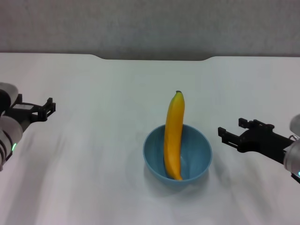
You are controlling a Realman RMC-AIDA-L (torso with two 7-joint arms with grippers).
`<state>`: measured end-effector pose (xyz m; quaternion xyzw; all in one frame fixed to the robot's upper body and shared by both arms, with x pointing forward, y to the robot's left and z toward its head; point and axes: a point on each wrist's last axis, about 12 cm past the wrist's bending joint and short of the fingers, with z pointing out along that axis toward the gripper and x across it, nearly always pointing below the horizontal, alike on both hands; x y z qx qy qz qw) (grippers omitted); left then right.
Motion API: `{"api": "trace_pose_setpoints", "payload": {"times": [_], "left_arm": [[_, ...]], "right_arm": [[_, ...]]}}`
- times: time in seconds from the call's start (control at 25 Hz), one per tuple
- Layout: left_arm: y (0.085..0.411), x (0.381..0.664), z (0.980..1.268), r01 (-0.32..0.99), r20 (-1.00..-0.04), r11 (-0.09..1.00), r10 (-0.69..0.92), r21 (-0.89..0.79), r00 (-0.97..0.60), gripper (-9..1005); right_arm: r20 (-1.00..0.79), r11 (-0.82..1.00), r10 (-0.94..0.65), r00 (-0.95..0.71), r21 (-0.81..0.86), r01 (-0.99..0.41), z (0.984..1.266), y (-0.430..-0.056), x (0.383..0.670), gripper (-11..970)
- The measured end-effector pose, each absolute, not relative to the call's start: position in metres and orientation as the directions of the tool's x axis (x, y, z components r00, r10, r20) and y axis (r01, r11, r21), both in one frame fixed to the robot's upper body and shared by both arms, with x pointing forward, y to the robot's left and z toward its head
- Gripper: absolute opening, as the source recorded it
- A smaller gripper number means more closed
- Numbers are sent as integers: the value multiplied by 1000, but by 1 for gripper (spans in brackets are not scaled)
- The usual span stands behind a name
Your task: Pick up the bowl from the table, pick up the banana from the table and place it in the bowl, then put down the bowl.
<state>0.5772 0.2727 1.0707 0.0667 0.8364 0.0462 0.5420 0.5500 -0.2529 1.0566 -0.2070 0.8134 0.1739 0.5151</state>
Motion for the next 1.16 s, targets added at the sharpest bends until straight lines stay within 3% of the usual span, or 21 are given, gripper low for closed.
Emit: {"api": "trace_pose_setpoints", "payload": {"times": [0.64,1.16], "left_arm": [[284,573,1054,105,-903,992,-16,-68,-428,831],[281,571,1046,144,-891,975,-87,-167,-445,831]], "right_arm": [[-974,893,96,-208,176,-415,1020,-298,505,740],[-970,887,45,-237,148,-438,1008,-293,507,740]]}}
